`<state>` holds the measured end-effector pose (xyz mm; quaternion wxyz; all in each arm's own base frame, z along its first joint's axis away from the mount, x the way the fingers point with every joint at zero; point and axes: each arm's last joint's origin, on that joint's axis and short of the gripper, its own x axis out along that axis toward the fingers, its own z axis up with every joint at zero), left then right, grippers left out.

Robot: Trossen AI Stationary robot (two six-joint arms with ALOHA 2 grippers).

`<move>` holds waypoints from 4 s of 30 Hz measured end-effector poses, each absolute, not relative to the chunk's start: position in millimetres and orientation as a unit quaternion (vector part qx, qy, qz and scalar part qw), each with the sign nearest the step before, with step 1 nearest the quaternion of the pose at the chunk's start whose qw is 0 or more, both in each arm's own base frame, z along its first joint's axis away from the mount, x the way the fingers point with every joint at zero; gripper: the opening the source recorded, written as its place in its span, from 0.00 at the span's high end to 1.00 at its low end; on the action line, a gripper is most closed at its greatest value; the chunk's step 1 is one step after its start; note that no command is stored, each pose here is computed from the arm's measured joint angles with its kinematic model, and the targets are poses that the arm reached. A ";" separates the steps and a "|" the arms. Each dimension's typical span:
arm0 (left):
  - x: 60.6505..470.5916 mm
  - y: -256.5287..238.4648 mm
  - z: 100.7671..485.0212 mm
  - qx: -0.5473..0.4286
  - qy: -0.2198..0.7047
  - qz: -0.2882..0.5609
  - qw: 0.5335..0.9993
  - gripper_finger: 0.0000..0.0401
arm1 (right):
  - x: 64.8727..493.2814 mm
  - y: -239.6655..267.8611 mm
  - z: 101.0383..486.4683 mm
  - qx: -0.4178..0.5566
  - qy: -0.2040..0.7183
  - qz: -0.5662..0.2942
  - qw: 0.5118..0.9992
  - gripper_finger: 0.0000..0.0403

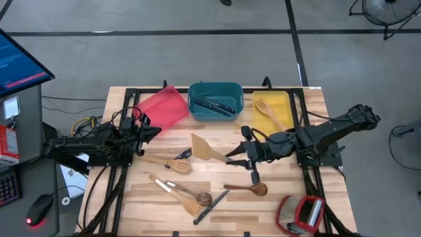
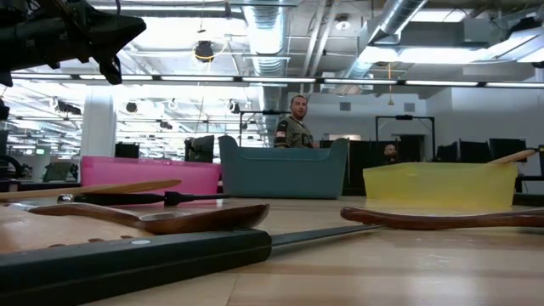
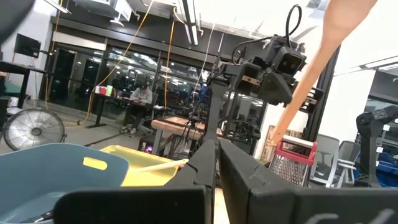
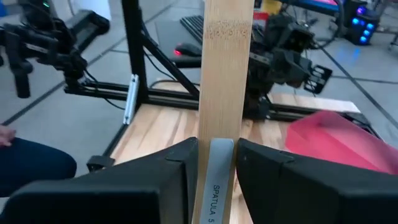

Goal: Pick & Place Kitchen Items
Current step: Put the wooden spatula into the yellow bin

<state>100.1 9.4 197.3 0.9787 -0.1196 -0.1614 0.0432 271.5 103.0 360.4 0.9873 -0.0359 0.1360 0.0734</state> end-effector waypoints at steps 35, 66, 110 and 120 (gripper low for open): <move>100.1 9.4 197.4 -0.120 -0.162 0.043 0.979 0.99 | 254.3 107.6 395.9 -0.086 -0.010 0.258 0.962 0.78; 100.1 9.4 197.4 -0.120 -0.162 0.043 0.979 0.99 | 208.6 62.0 360.8 -0.053 0.260 -0.153 0.952 0.78; 99.9 9.4 198.1 -0.120 -0.165 0.043 0.978 0.99 | 211.6 34.3 283.0 0.004 -0.051 0.073 0.996 0.78; 99.8 9.4 198.2 -0.120 -0.166 0.043 0.978 0.99 | 203.0 44.3 285.9 0.006 -0.078 0.134 0.988 0.78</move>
